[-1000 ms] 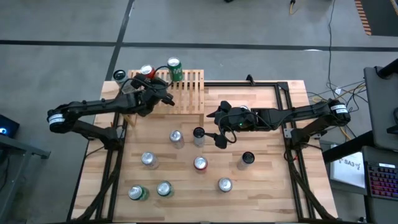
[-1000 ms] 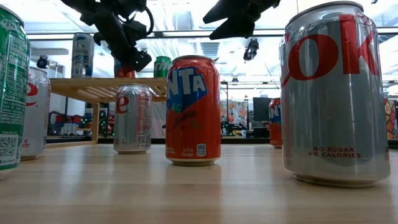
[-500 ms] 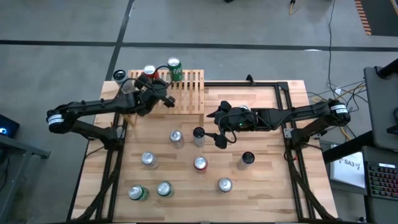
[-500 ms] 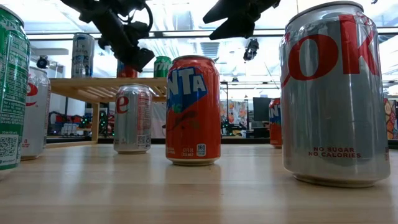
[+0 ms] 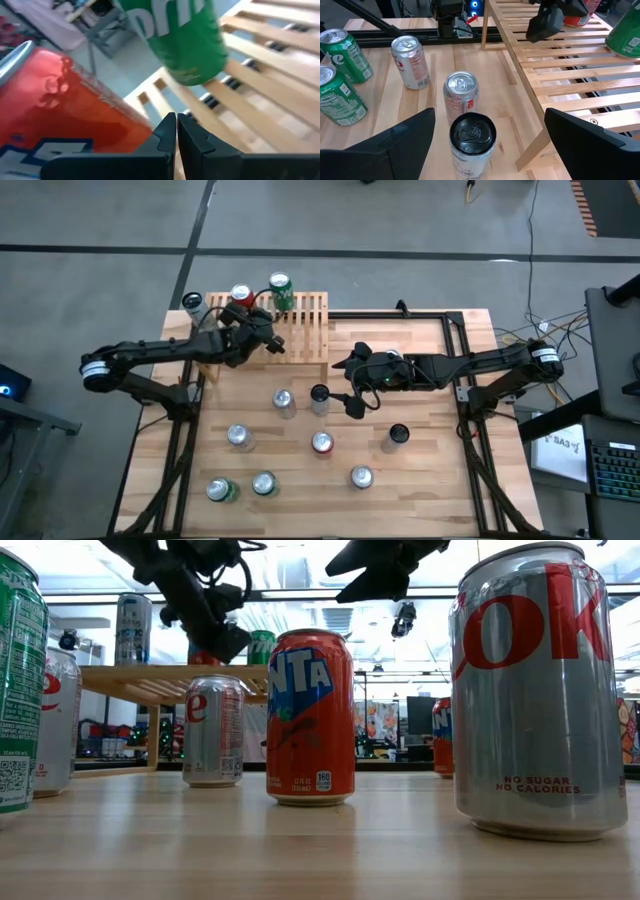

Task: Place canned beverage on shelf
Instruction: Put the middle orange soda can on the shelf

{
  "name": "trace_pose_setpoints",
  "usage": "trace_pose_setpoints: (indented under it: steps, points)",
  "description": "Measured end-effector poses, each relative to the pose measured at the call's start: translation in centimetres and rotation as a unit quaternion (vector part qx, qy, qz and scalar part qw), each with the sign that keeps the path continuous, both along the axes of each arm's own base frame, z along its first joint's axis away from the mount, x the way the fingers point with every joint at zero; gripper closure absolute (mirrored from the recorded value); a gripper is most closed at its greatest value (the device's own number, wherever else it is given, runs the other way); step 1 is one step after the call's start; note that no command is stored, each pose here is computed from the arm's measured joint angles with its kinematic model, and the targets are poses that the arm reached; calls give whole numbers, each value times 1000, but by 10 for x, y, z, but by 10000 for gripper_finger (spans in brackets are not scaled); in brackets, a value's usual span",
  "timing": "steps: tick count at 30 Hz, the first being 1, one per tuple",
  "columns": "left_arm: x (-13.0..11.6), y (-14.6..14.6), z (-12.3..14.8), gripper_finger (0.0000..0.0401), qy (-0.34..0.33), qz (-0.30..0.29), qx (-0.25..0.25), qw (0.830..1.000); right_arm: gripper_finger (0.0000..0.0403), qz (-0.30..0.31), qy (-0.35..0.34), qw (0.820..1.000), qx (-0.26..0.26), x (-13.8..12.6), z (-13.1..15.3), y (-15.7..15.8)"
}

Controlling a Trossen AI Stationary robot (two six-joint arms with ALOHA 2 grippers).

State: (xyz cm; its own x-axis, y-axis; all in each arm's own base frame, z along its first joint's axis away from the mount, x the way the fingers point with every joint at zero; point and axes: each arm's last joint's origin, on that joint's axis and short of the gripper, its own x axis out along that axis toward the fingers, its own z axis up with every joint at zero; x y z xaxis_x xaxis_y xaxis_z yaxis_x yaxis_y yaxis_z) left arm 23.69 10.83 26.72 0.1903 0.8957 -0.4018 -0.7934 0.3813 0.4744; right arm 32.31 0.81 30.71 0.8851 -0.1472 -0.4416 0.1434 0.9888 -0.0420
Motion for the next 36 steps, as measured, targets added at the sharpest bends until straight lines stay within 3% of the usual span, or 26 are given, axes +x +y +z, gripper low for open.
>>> trace_pose_setpoints:
  steps: [4,17,30,36]
  points:
    - [2,2,-5,401,22,32,21,999,39,0,0,1000,0,0,0,0]
    - [-1,2,-5,401,37,57,40,997,39,-2,0,1000,3,0,0,0]
    - [-1,0,-3,401,33,52,37,997,39,-2,0,1000,4,0,0,0]
    - [1,-10,12,401,34,29,34,998,39,-5,-1,1000,10,0,0,0]
